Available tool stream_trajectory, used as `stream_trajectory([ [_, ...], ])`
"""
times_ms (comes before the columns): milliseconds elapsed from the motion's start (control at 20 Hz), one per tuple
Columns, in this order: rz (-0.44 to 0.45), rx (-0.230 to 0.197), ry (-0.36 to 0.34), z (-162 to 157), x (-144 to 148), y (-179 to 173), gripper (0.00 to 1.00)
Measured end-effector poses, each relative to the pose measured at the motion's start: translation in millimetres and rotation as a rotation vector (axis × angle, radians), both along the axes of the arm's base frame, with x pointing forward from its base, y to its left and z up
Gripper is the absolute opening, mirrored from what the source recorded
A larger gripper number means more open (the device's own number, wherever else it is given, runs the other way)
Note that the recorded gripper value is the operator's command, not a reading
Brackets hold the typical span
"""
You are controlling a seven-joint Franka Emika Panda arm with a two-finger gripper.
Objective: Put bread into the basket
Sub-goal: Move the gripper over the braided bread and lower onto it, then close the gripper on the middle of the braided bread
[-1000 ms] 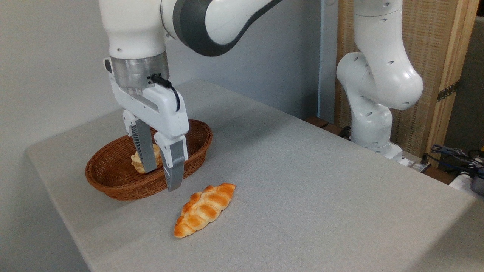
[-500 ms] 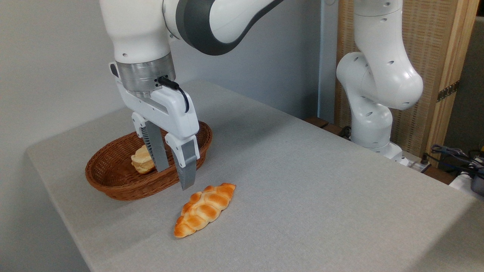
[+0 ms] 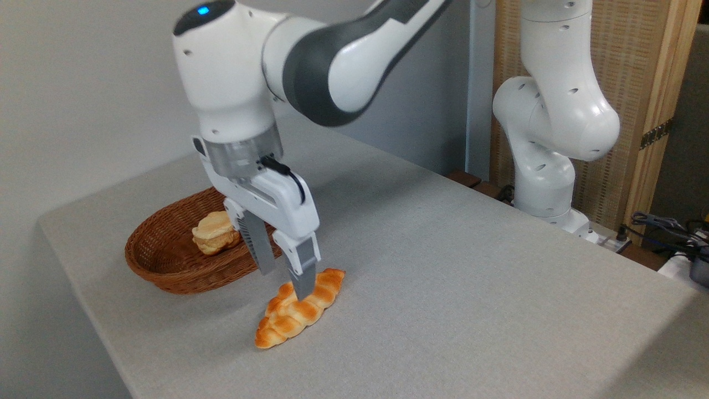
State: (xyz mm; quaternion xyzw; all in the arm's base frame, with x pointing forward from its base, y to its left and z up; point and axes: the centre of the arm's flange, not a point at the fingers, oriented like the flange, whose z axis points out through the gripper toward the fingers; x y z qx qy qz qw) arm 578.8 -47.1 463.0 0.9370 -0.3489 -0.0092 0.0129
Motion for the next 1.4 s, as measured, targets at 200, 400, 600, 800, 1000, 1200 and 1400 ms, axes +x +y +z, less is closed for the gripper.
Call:
stream_trajectory([
  [200,0.001,0.001,0.025,-29.6,-14.6,1.3,1.0],
  [400,-0.008,0.0,0.016,-43.8,-18.1,-3.8,1.0],
  [600,-0.016,0.0,0.014,-46.3,-18.6,-8.3,0.97],
  [800,-0.021,0.0,0.012,-47.9,-18.6,-11.4,0.38],
  [1000,-0.022,-0.001,0.005,-48.5,-17.7,-12.1,0.38],
  [1200,-0.023,-0.001,0.005,-48.6,-17.6,-12.5,0.39],
  [1400,-0.023,-0.001,0.005,-48.6,-17.6,-12.9,0.39],
])
